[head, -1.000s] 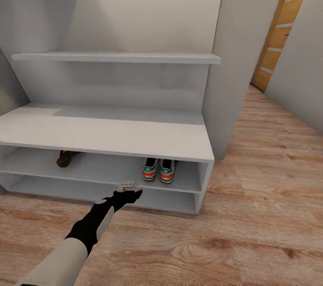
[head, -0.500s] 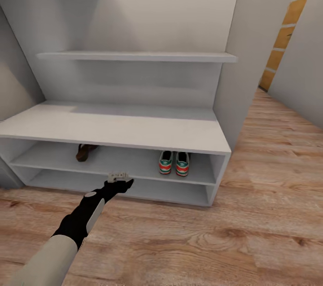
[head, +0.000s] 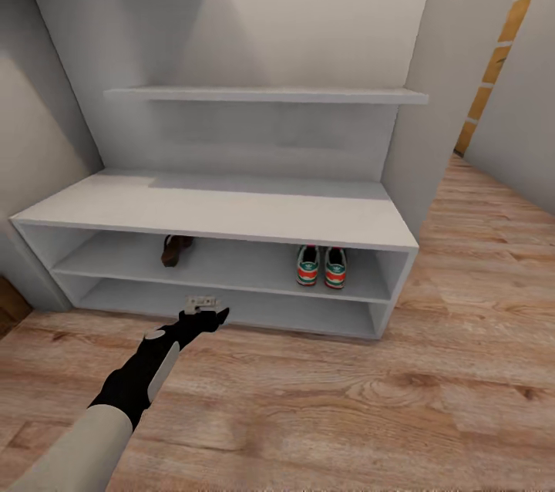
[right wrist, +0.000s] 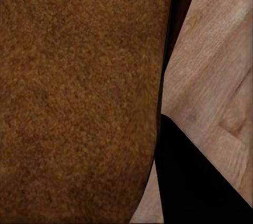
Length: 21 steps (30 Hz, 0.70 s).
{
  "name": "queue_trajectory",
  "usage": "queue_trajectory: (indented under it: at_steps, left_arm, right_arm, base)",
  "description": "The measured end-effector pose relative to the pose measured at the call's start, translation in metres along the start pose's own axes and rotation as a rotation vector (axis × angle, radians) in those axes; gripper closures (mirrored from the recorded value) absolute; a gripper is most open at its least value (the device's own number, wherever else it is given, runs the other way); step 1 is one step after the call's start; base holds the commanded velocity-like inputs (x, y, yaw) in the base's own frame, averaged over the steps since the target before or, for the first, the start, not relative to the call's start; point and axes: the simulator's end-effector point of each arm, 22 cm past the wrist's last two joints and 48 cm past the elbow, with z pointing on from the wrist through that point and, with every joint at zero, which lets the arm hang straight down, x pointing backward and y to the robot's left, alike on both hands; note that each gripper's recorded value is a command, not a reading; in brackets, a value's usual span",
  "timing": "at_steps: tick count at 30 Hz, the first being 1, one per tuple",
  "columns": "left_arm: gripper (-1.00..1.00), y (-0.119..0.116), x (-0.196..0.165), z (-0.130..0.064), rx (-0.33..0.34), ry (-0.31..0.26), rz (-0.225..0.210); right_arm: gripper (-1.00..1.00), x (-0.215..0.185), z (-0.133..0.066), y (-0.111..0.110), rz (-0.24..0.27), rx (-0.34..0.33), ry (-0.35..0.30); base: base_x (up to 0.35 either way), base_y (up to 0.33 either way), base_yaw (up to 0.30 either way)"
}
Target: Pick up the two gym shoes and the two sandals from the corridor floor and place them onto the hallstand (shoe rack) in the corridor, making sure they are on the rack and not on the floor. Arrange them so the two gym shoes are next to each other and the two sandals are next to each other.
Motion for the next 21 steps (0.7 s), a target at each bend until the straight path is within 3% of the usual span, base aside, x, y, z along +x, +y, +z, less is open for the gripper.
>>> queue_trajectory:
  at_steps: [21]
  left_arm:
    - [-1.00,-0.0022,0.0019,0.0004,0.004,0.004,-0.003]
  right_arm:
    - [1.00,0.0001,0.0000,0.0002,0.000,0.000,0.000]
  base:
    - [-0.152,0.296,0.000]
